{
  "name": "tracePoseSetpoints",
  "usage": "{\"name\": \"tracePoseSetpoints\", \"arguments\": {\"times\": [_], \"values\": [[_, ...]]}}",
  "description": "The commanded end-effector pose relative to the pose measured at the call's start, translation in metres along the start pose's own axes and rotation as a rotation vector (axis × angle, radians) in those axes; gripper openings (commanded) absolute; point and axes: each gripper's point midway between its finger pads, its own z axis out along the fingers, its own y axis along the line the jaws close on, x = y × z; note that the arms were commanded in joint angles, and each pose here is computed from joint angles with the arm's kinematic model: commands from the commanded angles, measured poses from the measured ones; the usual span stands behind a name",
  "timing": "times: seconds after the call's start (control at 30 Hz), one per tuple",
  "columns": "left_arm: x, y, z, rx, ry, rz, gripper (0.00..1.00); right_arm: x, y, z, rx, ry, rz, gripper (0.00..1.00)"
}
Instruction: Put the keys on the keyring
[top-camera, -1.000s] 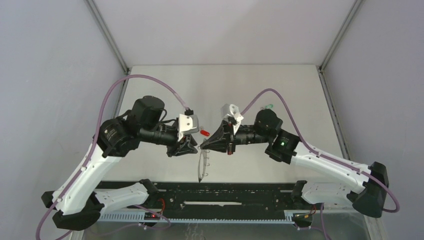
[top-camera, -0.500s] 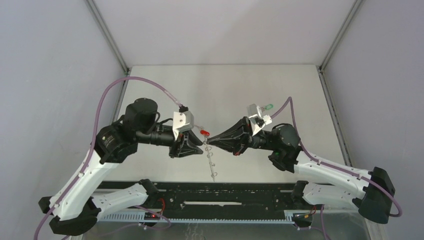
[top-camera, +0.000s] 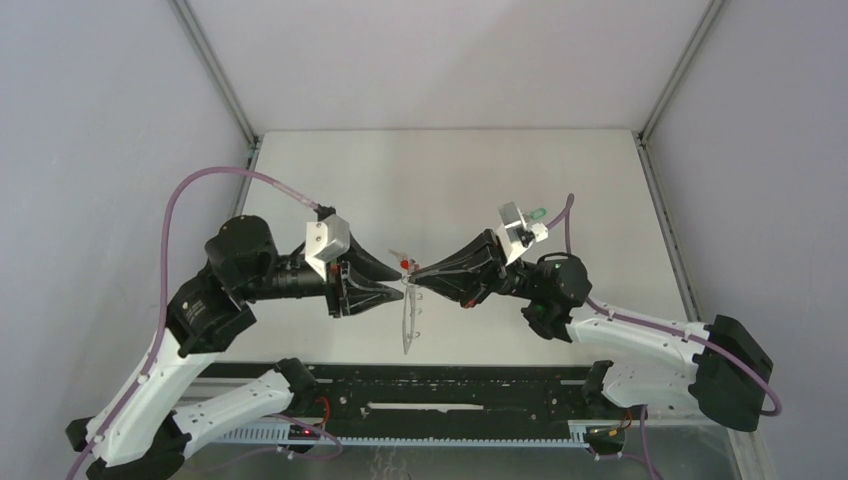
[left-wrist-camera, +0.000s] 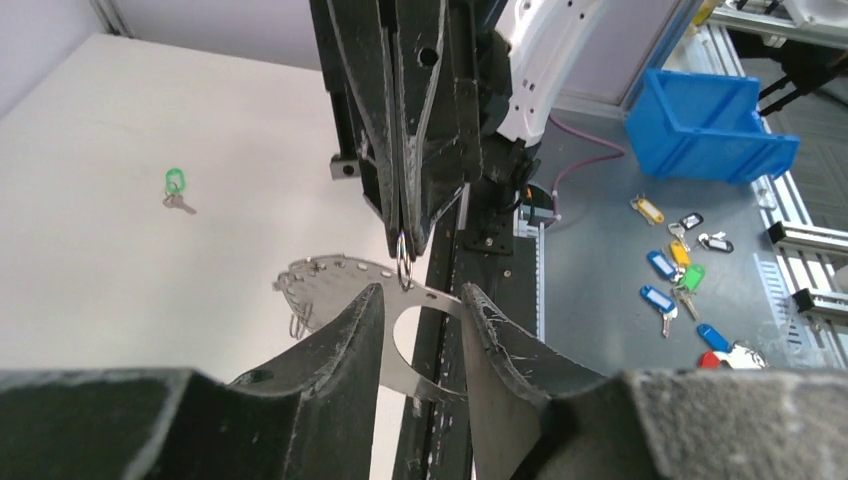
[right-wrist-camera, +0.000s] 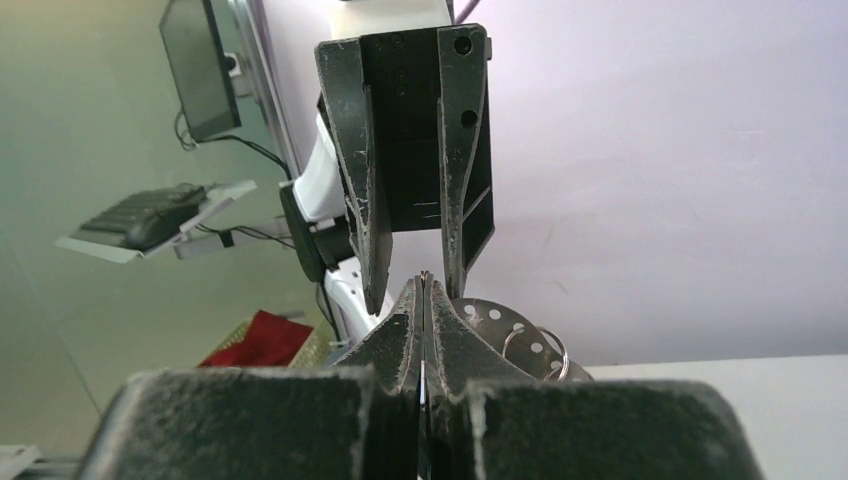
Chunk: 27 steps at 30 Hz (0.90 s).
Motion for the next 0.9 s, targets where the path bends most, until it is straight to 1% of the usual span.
{"name": "tracePoseSetpoints", "arguments": {"times": [0.0, 0.27, 0.5, 0.87], "values": [[-0.012, 0.004, 0.005, -0.016, -0.052, -0.026, 0.39, -0.034, 0.018, 0.005, -0.081, -0.153, 0.017, 0.00], [-0.001, 0.006, 0.004, -0.019, -0.024, -0.007, 0.37, -0.032, 0.019, 0.007, -0.085, -0.160, 0.015, 0.00], [-0.009, 0.005, 0.004, -0.020, -0.051, -0.010, 0.36, -0.023, 0.020, 0.009, -0.090, -0.145, 0.029, 0.00], [-0.008, 0.002, 0.008, 0.008, -0.050, -0.023, 0.36, -0.017, 0.021, 0.016, -0.101, -0.138, 0.031, 0.00]]}}
